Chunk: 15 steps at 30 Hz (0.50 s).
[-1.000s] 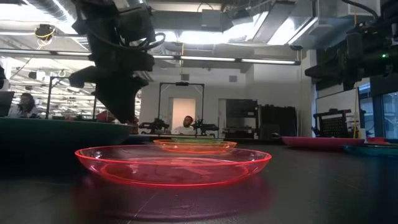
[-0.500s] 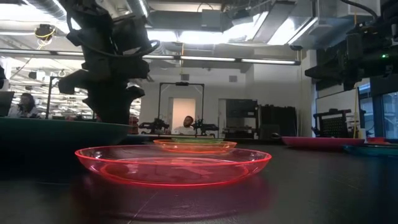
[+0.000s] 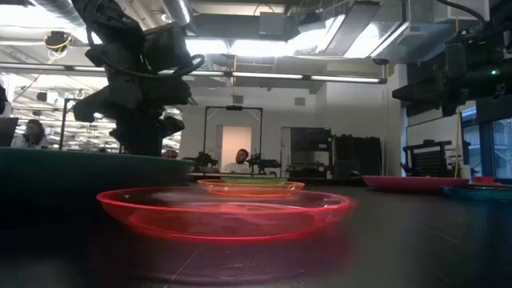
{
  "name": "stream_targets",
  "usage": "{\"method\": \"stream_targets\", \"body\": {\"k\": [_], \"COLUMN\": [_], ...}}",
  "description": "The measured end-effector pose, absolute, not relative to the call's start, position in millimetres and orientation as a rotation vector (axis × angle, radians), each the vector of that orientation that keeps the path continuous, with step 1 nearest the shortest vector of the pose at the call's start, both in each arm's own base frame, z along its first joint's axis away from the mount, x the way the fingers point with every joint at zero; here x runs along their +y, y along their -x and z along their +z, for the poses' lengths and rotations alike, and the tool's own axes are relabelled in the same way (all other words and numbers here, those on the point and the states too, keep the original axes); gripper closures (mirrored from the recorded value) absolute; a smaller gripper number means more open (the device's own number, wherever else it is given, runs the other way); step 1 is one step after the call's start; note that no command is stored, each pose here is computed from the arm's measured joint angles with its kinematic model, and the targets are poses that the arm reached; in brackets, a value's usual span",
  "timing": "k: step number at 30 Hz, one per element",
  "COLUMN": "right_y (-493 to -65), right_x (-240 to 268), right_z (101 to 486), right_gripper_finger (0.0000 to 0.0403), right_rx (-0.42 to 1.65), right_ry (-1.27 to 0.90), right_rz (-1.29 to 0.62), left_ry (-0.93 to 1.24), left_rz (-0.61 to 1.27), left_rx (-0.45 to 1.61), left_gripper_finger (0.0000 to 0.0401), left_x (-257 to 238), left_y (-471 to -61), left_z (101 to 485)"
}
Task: Stack plastic plates
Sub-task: Stack the green plate on top of the blue plate on the table
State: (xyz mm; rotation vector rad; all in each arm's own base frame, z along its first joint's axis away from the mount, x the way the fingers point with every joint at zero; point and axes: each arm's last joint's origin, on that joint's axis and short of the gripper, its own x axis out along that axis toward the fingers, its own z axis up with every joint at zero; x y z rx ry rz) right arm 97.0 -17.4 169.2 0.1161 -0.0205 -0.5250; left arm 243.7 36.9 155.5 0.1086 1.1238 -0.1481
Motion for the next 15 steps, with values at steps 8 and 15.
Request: {"method": "stream_targets", "body": {"k": [8, 15], "right_y": [-97.0, -96.9], "right_x": [-17.4, -17.4], "right_z": [169.2, 169.2], "right_gripper_finger": [0.0398, 0.0398], "right_rx": [-0.021, -0.021], "right_ry": [-0.116, -0.116], "right_rz": [-0.526, -0.528], "left_ry": [-0.150, -0.183], "left_rz": [-0.091, -0.030], "left_rx": [1.093, 1.073], "left_gripper_finger": [0.0387, 0.0389], "left_x": [40.0, 42.8], "left_y": [-251.4, -258.2], "left_z": [164.8, 174.9]}}
